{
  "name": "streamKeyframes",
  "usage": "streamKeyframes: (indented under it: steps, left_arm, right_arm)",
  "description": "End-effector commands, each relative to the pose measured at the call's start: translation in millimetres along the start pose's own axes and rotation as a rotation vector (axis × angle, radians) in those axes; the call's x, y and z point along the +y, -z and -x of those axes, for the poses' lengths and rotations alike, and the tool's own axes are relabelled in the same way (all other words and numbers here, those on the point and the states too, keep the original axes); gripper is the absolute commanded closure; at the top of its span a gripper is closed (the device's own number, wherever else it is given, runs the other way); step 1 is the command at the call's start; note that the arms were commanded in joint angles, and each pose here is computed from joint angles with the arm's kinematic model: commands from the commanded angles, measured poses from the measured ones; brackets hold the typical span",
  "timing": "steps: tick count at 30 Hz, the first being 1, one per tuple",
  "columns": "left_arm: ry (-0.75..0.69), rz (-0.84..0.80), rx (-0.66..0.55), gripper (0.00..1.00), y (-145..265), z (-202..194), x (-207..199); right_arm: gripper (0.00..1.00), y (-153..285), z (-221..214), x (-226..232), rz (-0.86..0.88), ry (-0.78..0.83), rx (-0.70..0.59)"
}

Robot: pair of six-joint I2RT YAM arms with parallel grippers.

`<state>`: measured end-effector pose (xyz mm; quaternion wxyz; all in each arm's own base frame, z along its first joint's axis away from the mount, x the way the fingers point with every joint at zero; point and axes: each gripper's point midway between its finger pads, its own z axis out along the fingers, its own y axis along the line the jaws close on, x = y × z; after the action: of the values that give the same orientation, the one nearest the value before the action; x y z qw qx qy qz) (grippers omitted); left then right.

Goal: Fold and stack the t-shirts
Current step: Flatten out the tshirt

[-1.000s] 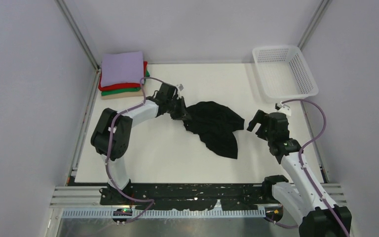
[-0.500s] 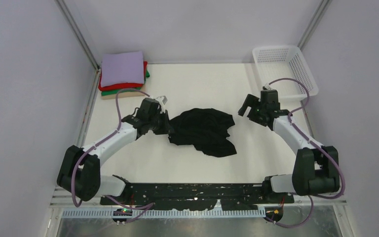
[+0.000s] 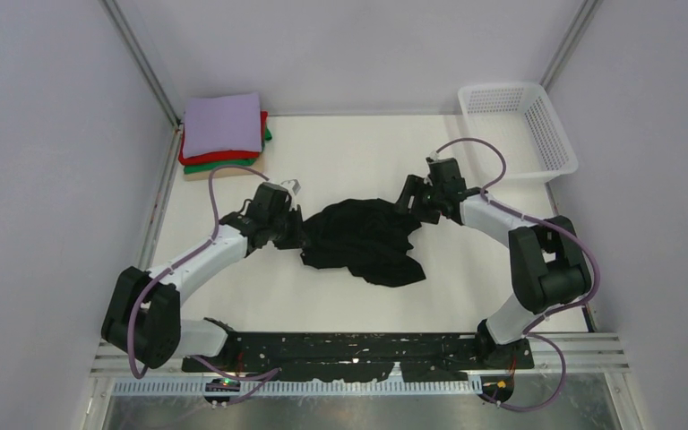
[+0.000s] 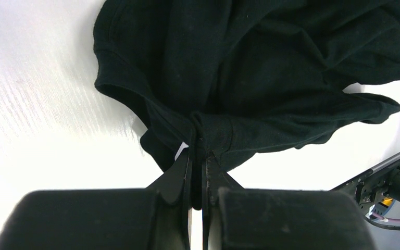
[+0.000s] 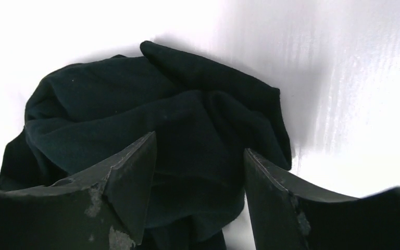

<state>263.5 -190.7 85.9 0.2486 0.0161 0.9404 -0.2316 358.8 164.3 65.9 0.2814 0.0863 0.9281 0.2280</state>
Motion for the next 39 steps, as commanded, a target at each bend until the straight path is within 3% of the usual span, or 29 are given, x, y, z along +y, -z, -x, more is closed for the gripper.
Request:
streamKeyframes:
  steps: [1, 5, 7, 8, 10, 11, 16, 19, 24, 32, 39]
  left_arm:
    - [-0.021, 0.009, -0.041, 1.0, 5.0, 8.2, 2.0]
    - [-0.016, 0.016, -0.051, 1.0, 4.4, 9.9, 3.2]
    - [-0.017, 0.023, -0.056, 1.0, 4.3, 11.7, 3.8]
    - [-0.019, 0.031, -0.063, 1.0, 5.1, 14.1, 4.6]
    - [-0.029, 0.049, -0.087, 1.0, 10.1, 22.6, 4.9]
    - [-0.044, 0.056, -0.107, 1.0, 14.6, 29.5, 3.7]
    - [-0.105, 0.065, -0.295, 1.0, 58.3, 83.6, -14.3]
    - [-0.138, 0.054, -0.452, 1.0, 101.5, 119.6, -30.8]
    - [-0.22, -0.025, -0.709, 1.0, 190.1, 157.4, -63.9]
    - [-0.333, -0.152, -1.101, 1.0, 341.8, 149.3, -90.8]
    - [-0.364, -0.279, -1.329, 1.0, 429.6, 109.2, -96.9]
  right_arm:
    - [0.33, -12.4, -11.9, 6.1, 0.037, -0.031, 0.024]
    - [0.43, -20.9, -35.0, -0.4, 0.007, -0.011, 0.074]
    - [0.59, -23.0, -43.0, -2.5, -0.003, 0.005, 0.098]
    - [0.74, -22.3, -42.6, -2.6, -0.005, 0.016, 0.094]
    - [0.91, -16.5, -30.4, -1.7, -0.017, 0.047, 0.046]
    - [0.93, -7.8, -13.2, 2.2, -0.028, 0.065, -0.016]
    - [0.95, 57.8, 74.1, 35.3, -0.021, 0.207, -0.355]
    - [0.95, 127.7, 124.0, 71.3, 0.057, 0.264, -0.609]
    - [0.95, 243.7, 161.6, 113.5, 0.179, 0.336, -0.927]
    - [0.95, 435.4, 146.6, 145.5, 0.34, 0.436, -1.3]
    - [0.95, 516.4, 101.4, 155.3, 0.476, 0.522, -1.385]
